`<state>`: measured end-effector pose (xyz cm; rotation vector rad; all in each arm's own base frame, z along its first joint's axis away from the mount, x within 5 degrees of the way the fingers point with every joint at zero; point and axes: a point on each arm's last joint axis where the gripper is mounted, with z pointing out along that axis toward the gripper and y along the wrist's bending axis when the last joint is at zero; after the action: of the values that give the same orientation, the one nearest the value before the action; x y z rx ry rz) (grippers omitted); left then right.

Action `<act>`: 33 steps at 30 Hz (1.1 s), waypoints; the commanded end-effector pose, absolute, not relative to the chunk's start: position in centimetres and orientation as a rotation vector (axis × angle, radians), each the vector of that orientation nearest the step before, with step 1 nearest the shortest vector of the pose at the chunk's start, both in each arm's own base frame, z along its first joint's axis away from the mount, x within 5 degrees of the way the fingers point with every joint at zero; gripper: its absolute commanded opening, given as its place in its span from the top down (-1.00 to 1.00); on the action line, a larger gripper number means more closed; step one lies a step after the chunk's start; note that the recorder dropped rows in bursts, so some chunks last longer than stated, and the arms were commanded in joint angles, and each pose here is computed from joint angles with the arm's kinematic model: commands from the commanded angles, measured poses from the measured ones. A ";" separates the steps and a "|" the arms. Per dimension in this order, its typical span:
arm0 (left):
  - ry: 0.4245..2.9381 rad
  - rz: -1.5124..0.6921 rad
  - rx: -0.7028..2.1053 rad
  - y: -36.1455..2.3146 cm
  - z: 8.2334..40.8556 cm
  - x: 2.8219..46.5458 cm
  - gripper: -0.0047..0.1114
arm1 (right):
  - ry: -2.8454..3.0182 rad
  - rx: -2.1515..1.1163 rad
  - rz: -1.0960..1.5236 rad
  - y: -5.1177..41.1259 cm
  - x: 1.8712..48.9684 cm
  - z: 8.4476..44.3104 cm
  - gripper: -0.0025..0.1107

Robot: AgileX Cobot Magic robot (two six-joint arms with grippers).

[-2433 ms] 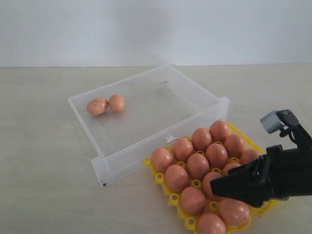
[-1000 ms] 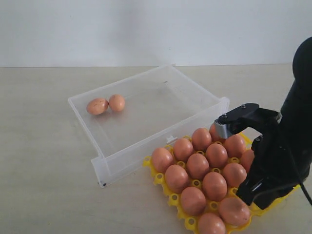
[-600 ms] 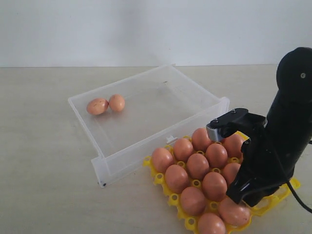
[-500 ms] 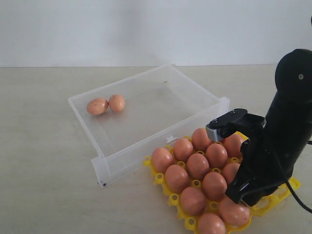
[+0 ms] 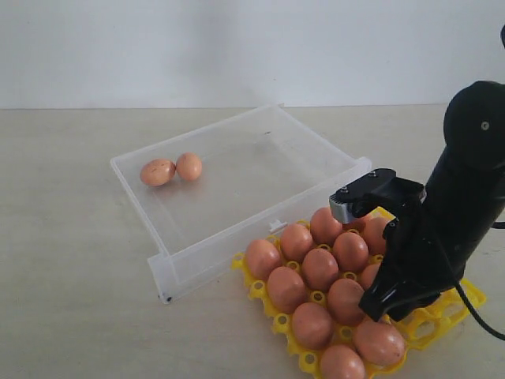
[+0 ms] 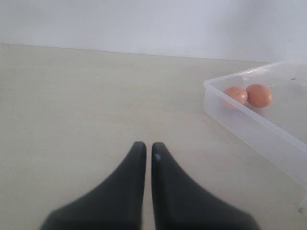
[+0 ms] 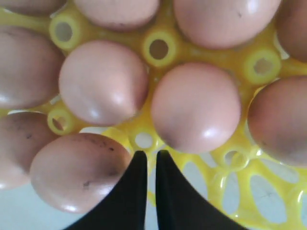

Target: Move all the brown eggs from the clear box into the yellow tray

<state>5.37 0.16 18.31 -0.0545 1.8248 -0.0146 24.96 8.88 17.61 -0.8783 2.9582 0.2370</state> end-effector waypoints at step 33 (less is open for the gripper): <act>1.820 -0.016 -0.060 0.2 18.3 5.4 0.85 | 2.428 -0.527 1.128 12.4 50.9 16.6 0.96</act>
<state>5.37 0.16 18.31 -0.0545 1.8248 -0.0146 50.55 11.28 15.99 -0.4940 2.4844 1.0937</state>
